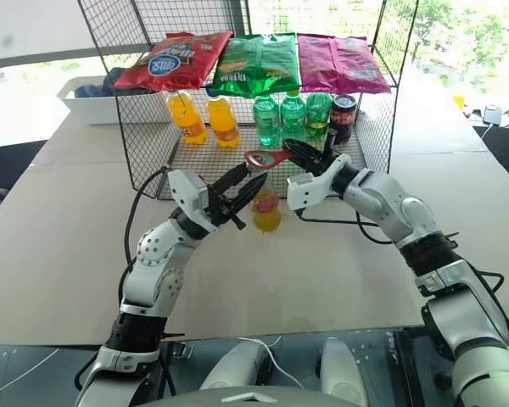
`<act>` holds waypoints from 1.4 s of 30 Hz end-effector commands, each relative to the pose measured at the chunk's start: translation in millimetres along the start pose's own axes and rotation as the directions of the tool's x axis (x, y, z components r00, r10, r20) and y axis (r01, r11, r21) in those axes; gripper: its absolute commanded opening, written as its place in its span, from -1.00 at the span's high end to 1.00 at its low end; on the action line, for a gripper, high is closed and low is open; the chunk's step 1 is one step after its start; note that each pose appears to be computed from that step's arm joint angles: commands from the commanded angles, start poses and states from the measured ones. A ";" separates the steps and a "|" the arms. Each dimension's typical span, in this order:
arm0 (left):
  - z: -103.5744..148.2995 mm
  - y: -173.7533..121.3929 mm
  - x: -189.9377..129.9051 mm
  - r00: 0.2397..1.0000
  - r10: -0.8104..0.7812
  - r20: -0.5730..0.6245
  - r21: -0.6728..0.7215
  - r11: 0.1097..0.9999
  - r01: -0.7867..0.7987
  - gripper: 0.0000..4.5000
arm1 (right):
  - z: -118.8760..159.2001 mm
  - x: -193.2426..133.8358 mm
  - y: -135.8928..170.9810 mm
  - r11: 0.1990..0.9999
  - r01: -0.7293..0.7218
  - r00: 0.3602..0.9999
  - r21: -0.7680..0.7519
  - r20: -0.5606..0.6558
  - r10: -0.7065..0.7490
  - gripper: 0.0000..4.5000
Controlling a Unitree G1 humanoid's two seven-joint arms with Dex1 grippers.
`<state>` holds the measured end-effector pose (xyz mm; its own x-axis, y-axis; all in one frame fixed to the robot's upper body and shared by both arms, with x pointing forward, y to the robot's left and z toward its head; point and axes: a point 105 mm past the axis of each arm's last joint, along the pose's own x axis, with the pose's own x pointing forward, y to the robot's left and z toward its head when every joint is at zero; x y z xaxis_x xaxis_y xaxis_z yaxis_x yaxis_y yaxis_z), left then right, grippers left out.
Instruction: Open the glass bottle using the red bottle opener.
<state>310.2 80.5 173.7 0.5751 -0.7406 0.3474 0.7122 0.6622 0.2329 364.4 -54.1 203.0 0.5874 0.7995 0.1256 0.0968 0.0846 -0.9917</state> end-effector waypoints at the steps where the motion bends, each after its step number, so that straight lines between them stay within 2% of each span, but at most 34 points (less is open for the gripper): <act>1: -30.8 -8.4 -4.1 0.991 -0.026 -0.128 -0.055 0.998 0.019 0.42 | 20.4 4.3 -71.6 0.963 0.243 0.967 -0.121 0.115 -0.229 1.00; 5: -31.2 -9.4 -4.1 0.991 -0.028 -0.130 -0.059 0.998 0.020 0.42 | 23.9 3.0 -80.5 0.946 0.290 0.953 -0.146 0.133 -0.272 1.00; 12: -32.3 -9.9 -4.3 0.991 -0.027 -0.133 -0.064 0.998 0.019 0.42 | 21.9 1.6 -75.6 0.946 0.287 0.955 -0.150 0.125 -0.270 1.00; 16: -33.6 -10.9 -4.6 0.990 -0.030 -0.137 -0.072 0.997 0.020 0.42 | 14.4 0.8 -73.1 0.952 0.296 0.953 -0.071 0.084 -0.290 1.00; 24: -38.5 -9.3 1.9 0.989 -0.031 -0.148 -0.065 0.998 0.021 0.42 | 7.4 0.9 -48.1 0.963 0.248 0.967 0.102 0.027 -0.251 1.00; 37: -38.3 -6.7 11.8 0.989 -0.066 -0.129 -0.047 0.997 0.060 0.42 | 5.0 -0.8 -38.7 0.960 0.227 0.973 0.166 0.008 -0.232 1.00; 38: -38.3 -7.5 11.5 0.989 -0.074 -0.128 -0.052 0.996 0.067 0.08 | 5.2 -0.8 -38.5 0.960 0.227 0.973 0.167 0.008 -0.232 1.00; 39: -38.3 -7.2 11.3 0.989 -0.073 -0.129 -0.045 0.997 0.068 -0.01 | 4.9 -0.9 -38.4 0.958 0.228 0.972 0.173 0.006 -0.233 1.00; 42: -40.3 -4.7 10.9 0.989 -0.052 -0.138 -0.031 0.998 0.048 -0.59 | 5.2 -1.1 -37.9 0.957 0.229 0.972 0.180 0.005 -0.234 1.00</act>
<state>330.0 67.8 139.7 0.5900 -0.7791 0.2120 0.7526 0.6258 0.2051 363.8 -52.6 206.4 0.5919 0.7696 0.2396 0.0038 0.2946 -0.9556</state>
